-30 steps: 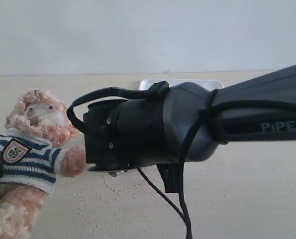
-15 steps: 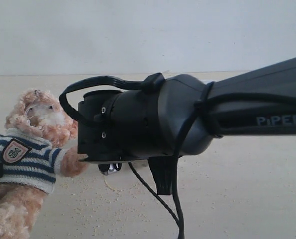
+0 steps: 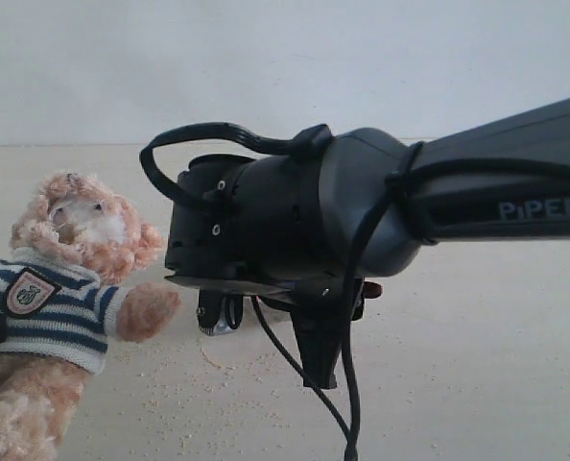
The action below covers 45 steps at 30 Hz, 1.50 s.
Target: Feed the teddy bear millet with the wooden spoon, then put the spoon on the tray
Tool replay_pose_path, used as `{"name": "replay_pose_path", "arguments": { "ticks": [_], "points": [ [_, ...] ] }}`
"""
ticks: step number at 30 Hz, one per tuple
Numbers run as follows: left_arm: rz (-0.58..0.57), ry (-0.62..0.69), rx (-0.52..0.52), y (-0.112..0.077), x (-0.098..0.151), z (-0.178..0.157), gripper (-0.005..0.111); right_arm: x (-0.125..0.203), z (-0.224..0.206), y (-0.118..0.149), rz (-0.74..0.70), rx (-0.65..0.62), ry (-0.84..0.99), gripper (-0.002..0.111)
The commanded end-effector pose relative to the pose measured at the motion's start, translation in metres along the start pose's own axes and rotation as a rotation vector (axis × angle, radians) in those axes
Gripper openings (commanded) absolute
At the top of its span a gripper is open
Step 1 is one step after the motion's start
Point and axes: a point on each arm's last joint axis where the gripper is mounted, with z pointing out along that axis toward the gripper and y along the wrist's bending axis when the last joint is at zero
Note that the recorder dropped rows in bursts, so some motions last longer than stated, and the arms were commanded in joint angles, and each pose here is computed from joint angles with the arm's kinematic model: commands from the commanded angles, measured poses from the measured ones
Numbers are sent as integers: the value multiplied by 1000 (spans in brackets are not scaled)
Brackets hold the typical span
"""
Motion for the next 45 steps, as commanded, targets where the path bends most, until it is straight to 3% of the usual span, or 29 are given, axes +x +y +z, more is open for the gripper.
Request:
{"name": "replay_pose_path", "arguments": {
  "ticks": [1, 15, 27, 45],
  "points": [
    [-1, -14, 8, -1, 0, -1, 5, 5, 3, -5, 33, -41, 10, 15],
    [-1, -14, 8, -1, 0, -1, 5, 16, 10, -17, 130, -132, 9, 15],
    [-1, -14, 8, -1, 0, -1, 5, 13, -2, -47, 321, -220, -59, 15],
    [-1, -14, 8, -1, 0, -1, 5, 26, -1, -56, 451, -400, -83, 15]
  ]
}}
